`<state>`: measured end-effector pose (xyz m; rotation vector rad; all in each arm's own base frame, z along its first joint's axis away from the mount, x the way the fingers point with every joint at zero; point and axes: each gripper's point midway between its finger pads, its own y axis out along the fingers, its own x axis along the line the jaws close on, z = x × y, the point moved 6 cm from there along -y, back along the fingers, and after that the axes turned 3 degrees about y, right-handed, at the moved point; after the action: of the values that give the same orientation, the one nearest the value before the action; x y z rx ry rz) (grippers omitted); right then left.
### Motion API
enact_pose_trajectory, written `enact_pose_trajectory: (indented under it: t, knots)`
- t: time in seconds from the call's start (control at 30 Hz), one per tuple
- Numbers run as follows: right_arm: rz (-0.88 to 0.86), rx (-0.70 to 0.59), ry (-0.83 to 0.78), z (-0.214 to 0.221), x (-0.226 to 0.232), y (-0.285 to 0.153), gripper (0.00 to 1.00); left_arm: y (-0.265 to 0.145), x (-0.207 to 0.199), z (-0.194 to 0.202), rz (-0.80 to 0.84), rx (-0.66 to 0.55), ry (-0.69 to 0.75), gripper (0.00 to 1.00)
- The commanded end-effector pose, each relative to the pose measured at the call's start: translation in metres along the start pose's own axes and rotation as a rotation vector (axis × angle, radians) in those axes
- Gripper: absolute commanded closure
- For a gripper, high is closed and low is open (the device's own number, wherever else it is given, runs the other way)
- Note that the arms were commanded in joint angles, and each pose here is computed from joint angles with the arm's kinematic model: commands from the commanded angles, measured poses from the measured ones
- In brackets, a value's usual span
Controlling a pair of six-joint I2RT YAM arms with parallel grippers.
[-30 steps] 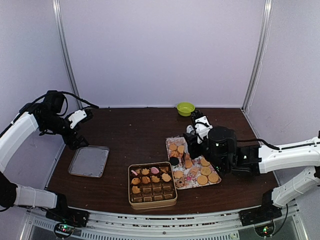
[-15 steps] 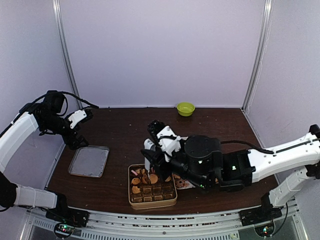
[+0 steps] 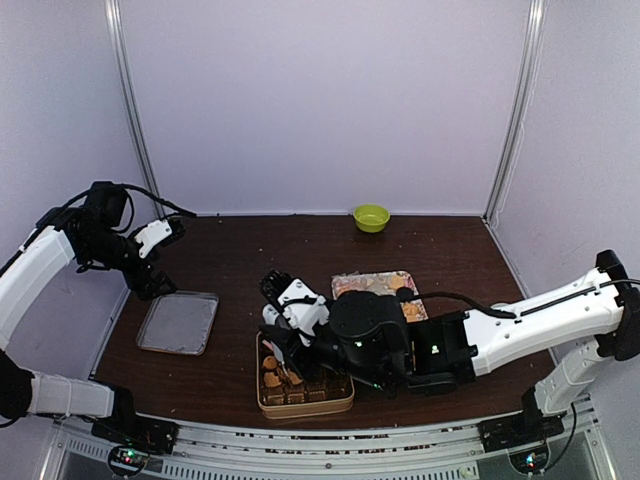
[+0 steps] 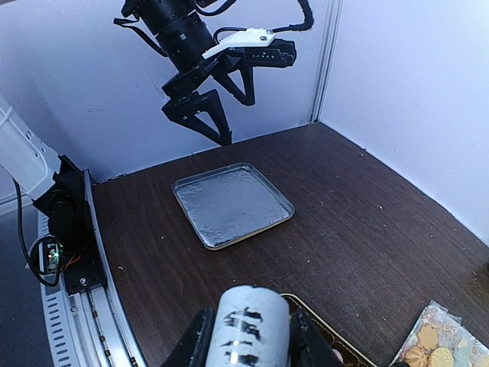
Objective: Pack the cookies
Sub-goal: Place the fake cookies in the empty pocket of the box.
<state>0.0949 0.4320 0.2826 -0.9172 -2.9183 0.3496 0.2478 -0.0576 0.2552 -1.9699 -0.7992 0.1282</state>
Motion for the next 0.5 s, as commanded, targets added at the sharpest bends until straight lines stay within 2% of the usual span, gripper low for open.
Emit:
enact_pose_trajectory:
  t: [0.0,0.23,0.47]
  knots:
    - [-0.002,-0.035,0.004,-0.013,0.002,0.001,0.71,-0.001,0.004,-0.002,-0.026,-0.023,0.014,0.03]
    - [-0.025,-0.04,0.019,-0.015,0.001,-0.002,0.59,-0.002,0.003,-0.003,-0.023,-0.027,0.014,0.03]
    - [-0.029,-0.078,0.086,-0.024,-0.012,-0.01,0.61,-0.003,0.003,-0.004,-0.022,-0.035,0.015,0.03]
